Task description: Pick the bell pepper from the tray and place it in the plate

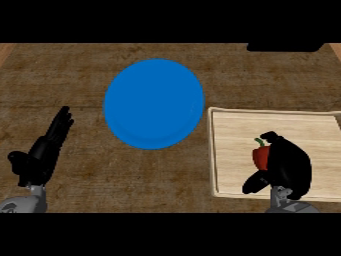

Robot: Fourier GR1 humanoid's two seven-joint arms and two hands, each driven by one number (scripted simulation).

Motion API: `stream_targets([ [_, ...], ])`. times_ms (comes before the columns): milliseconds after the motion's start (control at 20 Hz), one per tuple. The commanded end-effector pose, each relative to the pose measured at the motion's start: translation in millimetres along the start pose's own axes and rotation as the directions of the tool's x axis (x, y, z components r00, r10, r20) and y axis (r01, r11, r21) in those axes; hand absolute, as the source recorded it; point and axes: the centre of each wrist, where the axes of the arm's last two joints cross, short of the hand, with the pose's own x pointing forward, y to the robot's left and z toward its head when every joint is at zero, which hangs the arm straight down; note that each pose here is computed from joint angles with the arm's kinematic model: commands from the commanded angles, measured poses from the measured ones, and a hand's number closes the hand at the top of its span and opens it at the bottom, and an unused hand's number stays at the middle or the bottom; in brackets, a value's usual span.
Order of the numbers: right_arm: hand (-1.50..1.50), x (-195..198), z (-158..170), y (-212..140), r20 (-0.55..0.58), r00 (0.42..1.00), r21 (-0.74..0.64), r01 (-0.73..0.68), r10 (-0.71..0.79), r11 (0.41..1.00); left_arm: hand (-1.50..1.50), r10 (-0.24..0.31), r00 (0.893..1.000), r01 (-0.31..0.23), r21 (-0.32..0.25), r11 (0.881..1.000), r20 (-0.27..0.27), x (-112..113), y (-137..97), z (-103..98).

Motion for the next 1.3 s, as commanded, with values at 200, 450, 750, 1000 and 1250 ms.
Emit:
stream_targets([
  [200,1.50,4,-7,18,0.072,0.997,-0.002,-0.039,0.040,0.999,0.00,-0.009,1.000,0.009,0.001,1.000,0.006,1,14,5],
  [450,1.50,-7,22,25,-0.006,1.000,-0.008,0.008,-0.008,1.000,0.00,0.011,1.000,-0.011,-0.004,1.000,-0.016,-6,12,16],
  [750,1.50,-20,122,39,-0.133,0.975,-0.058,0.170,-0.177,0.984,0.00,-0.003,1.000,0.003,0.023,1.000,-0.016,10,3,-3],
  [1000,1.50,-8,167,16,-0.064,0.972,-0.193,0.211,-0.227,0.958,0.00,-0.020,0.999,0.021,0.020,1.000,-0.032,-6,12,8],
  [1250,1.50,10,201,0,0.009,0.977,-0.276,0.209,-0.214,0.938,0.00,0.000,1.000,0.000,0.013,1.000,-0.006,2,10,11],
])
